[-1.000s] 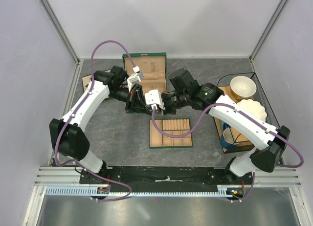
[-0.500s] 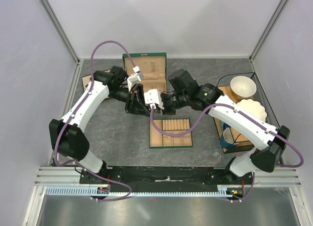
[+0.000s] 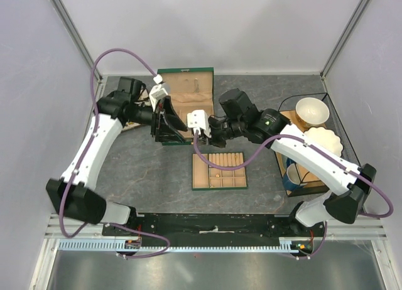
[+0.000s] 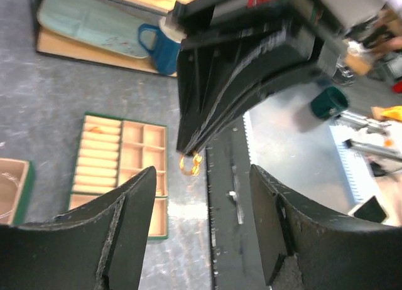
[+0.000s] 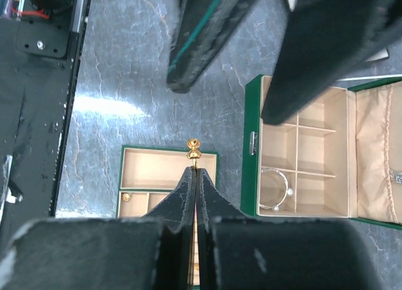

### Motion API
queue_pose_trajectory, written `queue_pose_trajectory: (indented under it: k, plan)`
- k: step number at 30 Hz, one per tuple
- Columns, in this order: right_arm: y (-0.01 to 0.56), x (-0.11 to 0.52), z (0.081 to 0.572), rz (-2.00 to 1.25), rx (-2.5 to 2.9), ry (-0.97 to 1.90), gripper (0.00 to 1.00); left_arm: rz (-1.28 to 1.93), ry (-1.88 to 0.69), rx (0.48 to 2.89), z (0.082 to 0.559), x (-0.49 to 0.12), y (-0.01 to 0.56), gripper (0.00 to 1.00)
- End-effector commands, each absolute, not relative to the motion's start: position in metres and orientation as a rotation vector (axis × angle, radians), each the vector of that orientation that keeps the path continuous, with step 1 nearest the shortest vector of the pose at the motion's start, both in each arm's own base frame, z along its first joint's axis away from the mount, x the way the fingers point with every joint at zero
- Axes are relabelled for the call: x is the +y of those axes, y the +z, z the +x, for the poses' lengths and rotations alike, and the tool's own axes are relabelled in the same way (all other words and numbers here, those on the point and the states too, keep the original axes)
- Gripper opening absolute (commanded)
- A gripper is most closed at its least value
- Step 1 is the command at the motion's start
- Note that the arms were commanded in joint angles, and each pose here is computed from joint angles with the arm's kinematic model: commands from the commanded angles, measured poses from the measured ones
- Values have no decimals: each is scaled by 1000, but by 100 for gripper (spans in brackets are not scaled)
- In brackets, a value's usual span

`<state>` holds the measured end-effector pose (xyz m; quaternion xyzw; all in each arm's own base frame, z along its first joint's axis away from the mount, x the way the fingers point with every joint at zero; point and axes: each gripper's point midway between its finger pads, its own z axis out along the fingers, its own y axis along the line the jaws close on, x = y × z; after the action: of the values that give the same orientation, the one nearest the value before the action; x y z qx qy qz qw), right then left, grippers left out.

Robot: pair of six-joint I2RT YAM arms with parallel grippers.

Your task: Organize the mixed jewelry

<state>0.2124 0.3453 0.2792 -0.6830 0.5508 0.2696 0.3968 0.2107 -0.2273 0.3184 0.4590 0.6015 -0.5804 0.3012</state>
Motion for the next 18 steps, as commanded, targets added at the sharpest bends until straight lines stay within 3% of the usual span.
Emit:
queue_pose_trajectory:
  k: [1, 6, 10, 18]
  plan:
    - [339, 348, 214, -1550, 1323, 749, 0, 1139, -1315, 1563, 230, -226, 329, 68]
    - [382, 344, 229, -1378, 1319, 834, 0, 1030, -1171, 1463, 239, -224, 346, 67]
    - [404, 342, 240, -1264, 1332, 895, 0, 916, -1171, 1477, 256, -226, 346, 62]
    - [429, 335, 270, -1073, 1367, 1022, 0, 700, -1172, 1405, 283, -226, 378, 62]
